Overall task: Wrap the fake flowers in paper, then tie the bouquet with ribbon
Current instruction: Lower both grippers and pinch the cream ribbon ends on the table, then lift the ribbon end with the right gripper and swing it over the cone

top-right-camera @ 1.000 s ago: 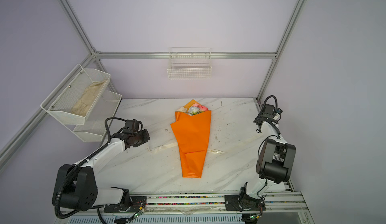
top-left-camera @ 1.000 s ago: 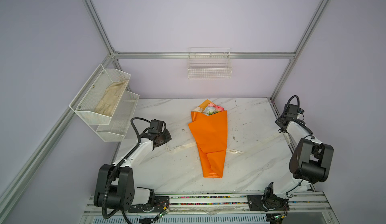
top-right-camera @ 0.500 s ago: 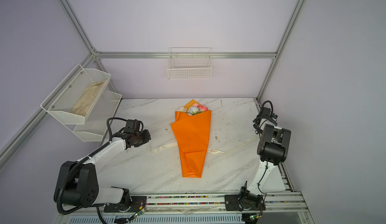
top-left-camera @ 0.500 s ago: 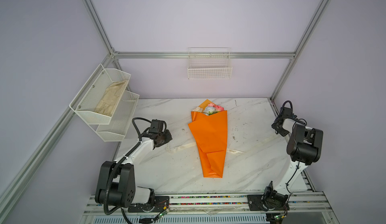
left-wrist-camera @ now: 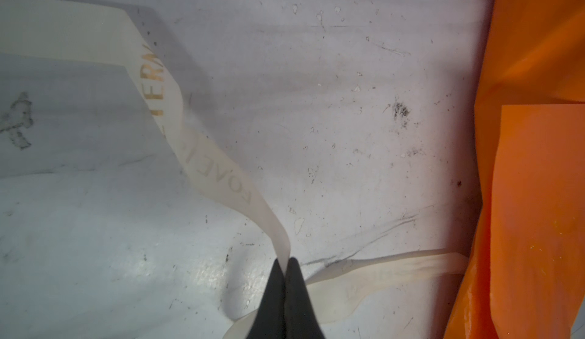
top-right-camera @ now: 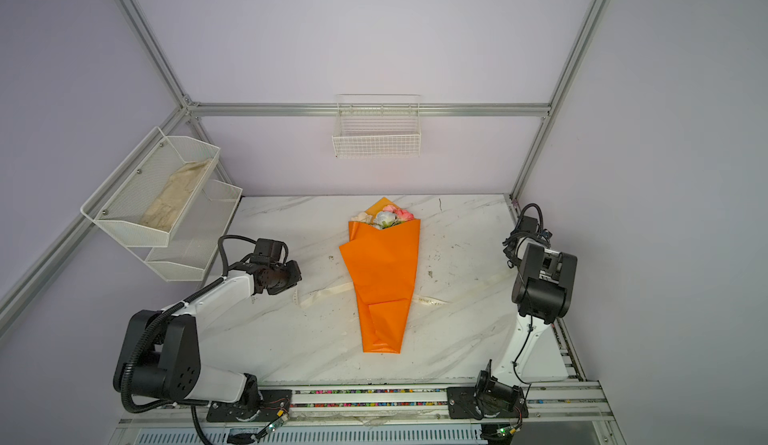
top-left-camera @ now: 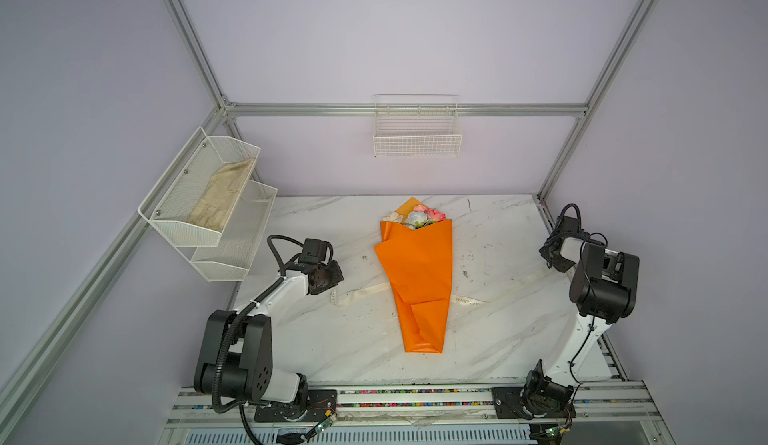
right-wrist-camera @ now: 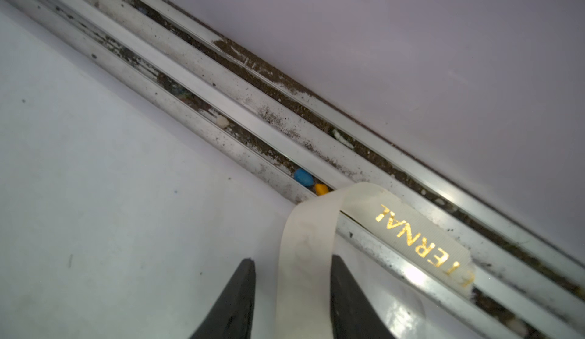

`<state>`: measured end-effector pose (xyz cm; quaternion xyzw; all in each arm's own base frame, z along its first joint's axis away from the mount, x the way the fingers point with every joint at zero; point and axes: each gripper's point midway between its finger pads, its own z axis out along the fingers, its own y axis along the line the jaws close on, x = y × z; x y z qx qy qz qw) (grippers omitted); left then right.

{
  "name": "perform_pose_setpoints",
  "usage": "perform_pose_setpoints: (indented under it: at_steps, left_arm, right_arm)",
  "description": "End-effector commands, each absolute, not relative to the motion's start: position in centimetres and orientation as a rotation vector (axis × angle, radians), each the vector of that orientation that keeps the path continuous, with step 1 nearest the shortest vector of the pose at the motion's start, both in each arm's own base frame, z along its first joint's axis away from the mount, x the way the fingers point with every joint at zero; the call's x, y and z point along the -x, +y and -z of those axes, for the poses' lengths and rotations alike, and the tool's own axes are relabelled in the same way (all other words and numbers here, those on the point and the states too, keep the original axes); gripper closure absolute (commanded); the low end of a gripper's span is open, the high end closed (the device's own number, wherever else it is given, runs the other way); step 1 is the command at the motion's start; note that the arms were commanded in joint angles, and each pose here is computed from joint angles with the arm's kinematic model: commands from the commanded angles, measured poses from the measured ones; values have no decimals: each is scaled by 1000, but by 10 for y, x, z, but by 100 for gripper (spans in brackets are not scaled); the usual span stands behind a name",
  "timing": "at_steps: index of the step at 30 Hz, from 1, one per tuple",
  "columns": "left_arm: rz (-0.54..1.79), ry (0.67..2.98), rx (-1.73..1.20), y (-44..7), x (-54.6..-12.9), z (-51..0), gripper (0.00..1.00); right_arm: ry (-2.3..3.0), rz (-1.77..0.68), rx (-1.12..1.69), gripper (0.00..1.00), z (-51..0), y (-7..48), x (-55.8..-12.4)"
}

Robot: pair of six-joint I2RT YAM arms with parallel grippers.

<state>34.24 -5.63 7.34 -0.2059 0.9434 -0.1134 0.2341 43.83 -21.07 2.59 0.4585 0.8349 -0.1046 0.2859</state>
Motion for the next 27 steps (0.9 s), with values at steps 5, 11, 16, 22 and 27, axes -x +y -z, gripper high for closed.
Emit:
perform_pose_setpoints:
  at_steps: [5,11,16,22,27]
  left_arm:
    - [345,2510,511,-60,-360,-105,100]
    - [365,2475,501,-61,-358,-116,100]
    - [394,2449,492,-63,-356,-121,100]
    - [423,2441,485,-66,-351,-123,100]
    - [440,2415,484,-66,-349,-129,100]
  right_arm:
    - [2215,269,-1243,98,-39,-210,-433]
    - [2061,245,-1171,100,-128,-212,-432]
    - [1890,240,-1145,100,-210,-208,-404]
    - [1639,308,-1142,100,-304,-213,-361]
    - [1692,34,-969,100,-318,-173,-384]
